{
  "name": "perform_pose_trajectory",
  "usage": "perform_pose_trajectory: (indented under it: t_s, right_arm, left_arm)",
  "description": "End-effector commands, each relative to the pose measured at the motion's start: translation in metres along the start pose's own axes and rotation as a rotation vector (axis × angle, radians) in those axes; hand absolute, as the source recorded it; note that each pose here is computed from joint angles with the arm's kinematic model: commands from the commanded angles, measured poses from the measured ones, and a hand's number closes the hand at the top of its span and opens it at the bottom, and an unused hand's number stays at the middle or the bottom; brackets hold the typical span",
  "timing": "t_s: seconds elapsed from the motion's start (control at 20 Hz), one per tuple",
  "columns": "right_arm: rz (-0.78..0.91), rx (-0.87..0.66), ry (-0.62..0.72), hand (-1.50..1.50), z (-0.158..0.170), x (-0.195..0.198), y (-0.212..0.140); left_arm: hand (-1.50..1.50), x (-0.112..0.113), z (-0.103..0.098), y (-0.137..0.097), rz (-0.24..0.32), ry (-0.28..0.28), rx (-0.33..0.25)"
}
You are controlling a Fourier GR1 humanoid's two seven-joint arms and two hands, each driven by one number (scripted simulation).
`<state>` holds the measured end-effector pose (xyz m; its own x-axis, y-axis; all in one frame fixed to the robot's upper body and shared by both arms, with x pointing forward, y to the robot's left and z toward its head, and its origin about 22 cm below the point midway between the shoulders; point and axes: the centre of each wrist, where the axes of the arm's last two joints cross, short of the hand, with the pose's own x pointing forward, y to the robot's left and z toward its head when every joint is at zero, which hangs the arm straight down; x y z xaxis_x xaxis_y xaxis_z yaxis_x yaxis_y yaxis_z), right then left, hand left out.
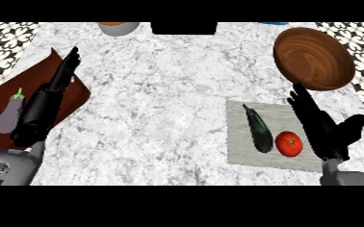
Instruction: Pick the tomato from the placemat and place it in the bowl
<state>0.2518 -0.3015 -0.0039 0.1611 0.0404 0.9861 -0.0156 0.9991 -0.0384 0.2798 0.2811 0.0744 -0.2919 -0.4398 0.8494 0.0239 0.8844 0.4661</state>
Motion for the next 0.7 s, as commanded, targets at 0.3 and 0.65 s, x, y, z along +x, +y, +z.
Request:
perform_pose_trajectory:
  t_s: [0.3, 0.65]
  right_arm:
    - [0.442, 0.631, -0.594, -1.50, -0.006, 0.130, 0.061]
    - [0.316, 0.612, -0.799, -1.50, 0.079, 0.058, 0.044]
  left_arm:
    - [0.00, -0.012, -0.001, 0.008, 0.212, 0.112, 0.202]
    - [0.00, -0.027, 0.001, 0.040, 0.299, 0.135, 0.339]
